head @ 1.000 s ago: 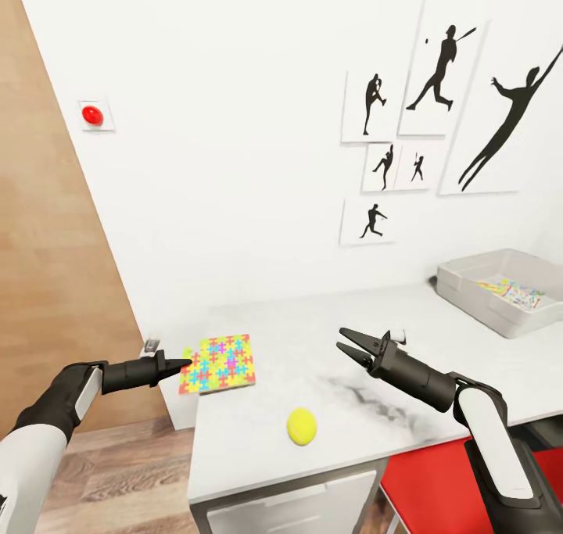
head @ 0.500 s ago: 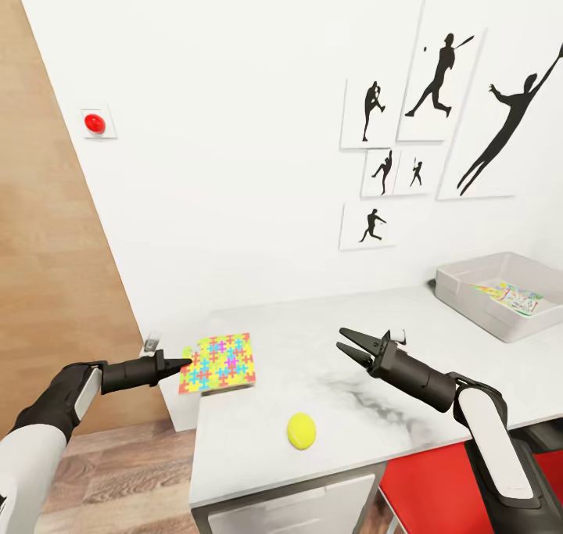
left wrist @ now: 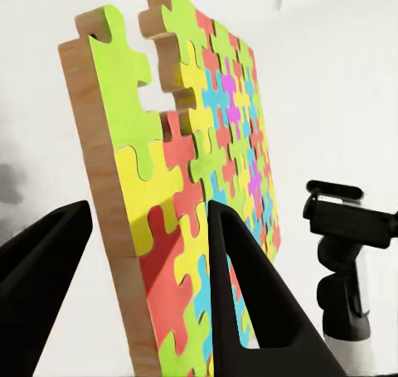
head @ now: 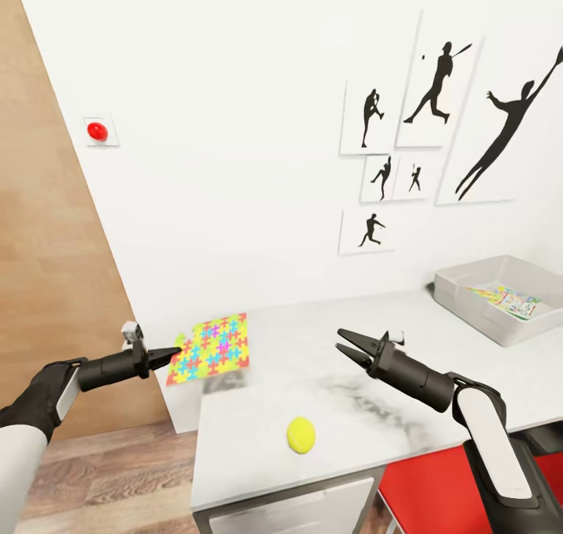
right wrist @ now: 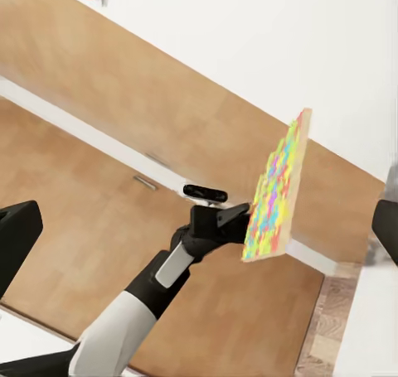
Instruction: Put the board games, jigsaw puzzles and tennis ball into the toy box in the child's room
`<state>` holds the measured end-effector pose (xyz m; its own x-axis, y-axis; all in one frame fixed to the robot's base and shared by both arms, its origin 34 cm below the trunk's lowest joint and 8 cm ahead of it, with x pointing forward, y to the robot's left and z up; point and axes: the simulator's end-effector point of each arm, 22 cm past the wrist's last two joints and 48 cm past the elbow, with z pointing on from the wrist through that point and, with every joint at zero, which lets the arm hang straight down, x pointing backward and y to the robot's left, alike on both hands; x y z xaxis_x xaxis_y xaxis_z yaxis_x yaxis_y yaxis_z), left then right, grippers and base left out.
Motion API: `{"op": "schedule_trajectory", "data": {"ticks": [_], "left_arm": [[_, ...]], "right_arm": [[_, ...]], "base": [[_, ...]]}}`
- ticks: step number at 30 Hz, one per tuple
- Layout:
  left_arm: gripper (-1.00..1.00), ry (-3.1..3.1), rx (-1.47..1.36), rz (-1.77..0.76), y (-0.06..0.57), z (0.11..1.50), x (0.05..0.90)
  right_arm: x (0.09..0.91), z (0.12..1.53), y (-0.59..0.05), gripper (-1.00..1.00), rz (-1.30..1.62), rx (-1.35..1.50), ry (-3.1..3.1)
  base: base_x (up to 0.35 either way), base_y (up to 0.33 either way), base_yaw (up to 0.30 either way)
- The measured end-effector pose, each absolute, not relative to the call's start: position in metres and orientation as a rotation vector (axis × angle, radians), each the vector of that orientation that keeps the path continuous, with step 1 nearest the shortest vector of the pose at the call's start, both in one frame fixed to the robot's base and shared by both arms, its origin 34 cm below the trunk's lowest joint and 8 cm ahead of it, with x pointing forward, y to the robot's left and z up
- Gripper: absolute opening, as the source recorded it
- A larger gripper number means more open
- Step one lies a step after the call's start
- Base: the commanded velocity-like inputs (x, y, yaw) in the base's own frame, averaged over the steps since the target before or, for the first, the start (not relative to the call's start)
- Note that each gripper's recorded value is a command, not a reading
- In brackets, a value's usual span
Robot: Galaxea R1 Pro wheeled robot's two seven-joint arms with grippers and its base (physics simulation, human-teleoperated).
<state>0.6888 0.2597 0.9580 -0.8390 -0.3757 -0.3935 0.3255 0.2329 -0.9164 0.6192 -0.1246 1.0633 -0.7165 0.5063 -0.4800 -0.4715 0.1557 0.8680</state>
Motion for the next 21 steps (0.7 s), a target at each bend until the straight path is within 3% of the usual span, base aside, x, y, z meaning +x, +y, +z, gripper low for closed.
{"op": "schedule_trajectory", "data": {"ticks": [11, 21], "left_arm": [[-1.0, 1.937, -0.036, -1.701, 0.258, 0.982, 0.685], [-1.0, 1.936, -0.03, -1.7, 0.257, 0.998, 0.684]], "right_arm": [[0.622, 1.073, -0.123, 1.0, 1.639, 0.054, 1.715], [0.624, 1.089, -0.127, 1.0, 1.63, 0.067, 1.7]], "base": [[-0.001, 0.0, 0.0], [-0.108, 0.0, 0.0]]}}
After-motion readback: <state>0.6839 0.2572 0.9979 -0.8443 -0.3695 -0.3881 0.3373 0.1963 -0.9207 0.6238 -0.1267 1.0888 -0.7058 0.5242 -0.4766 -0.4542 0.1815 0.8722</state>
